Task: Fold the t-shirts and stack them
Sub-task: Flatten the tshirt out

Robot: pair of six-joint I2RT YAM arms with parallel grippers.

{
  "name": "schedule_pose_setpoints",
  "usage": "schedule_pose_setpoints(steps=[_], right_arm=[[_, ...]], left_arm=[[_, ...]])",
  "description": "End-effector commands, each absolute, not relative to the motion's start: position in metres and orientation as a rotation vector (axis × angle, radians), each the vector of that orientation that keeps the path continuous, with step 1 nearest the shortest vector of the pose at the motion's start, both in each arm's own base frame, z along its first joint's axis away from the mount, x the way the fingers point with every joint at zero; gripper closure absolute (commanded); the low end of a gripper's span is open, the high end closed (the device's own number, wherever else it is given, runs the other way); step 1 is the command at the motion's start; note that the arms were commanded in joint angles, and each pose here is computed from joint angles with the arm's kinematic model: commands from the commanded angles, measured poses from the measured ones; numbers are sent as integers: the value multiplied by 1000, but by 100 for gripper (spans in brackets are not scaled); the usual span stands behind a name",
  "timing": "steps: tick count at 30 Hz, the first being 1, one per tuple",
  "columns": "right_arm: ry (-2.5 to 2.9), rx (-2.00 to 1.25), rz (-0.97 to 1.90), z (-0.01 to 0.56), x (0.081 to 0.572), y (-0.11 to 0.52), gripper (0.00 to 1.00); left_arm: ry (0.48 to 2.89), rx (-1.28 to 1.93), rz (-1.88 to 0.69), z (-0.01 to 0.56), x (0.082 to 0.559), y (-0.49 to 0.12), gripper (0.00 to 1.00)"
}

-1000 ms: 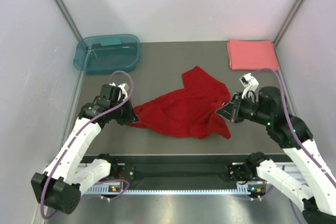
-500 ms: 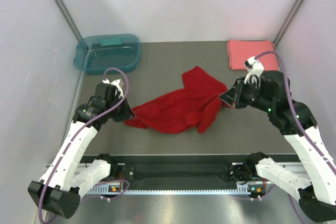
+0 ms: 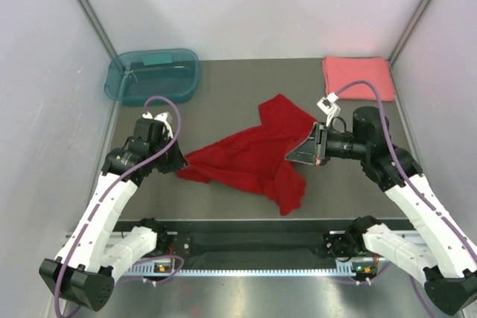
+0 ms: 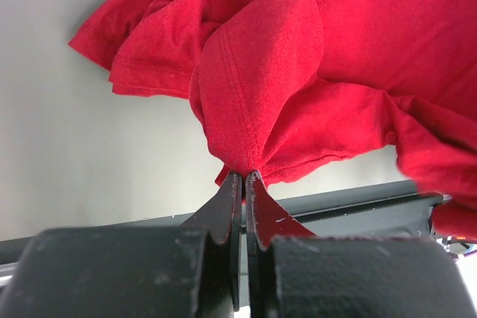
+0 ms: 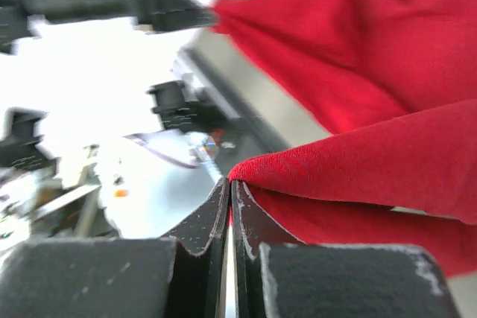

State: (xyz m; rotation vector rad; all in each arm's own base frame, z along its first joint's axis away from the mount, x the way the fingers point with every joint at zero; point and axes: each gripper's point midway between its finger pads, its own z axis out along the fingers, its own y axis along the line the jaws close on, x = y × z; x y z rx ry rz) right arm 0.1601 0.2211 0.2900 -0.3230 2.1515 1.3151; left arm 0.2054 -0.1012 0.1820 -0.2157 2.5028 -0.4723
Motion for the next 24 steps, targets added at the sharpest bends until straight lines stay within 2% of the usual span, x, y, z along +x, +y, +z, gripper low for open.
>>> schedule_pose_setpoints(steps=[1,5,9,10,13,19,20,22,24], right_arm=[[1948,-467,1587,335,146,244,100],[2224,-302,1365,250,181,224,100],[2490,65,1020,166,216,149,100],[2598,133,858,141,217,125,100],[2721,223,651,108,220,83,100],[2788,307,379,94,240,38,98],[2802,316,364,94,238,36,95],[2800,318,360,99,237,36,74],[2815,319,326,105,228,35,62]], left_arm=[[2454,-229,-479,197,214,-101,100],[2451,-244,-486,198,213,-101,100],[2458,-250,-481,200,210,-100,100],[2462,-251,-479,199,208,-99,100],[2472,-254,-478,197,205,-99,100],[2482,-249,-492,195,204,-101,100],[2483,-244,-494,195,204,-101,100],[2488,-240,-495,194,203,-102,100],[2489,-231,-494,194,204,-102,100]])
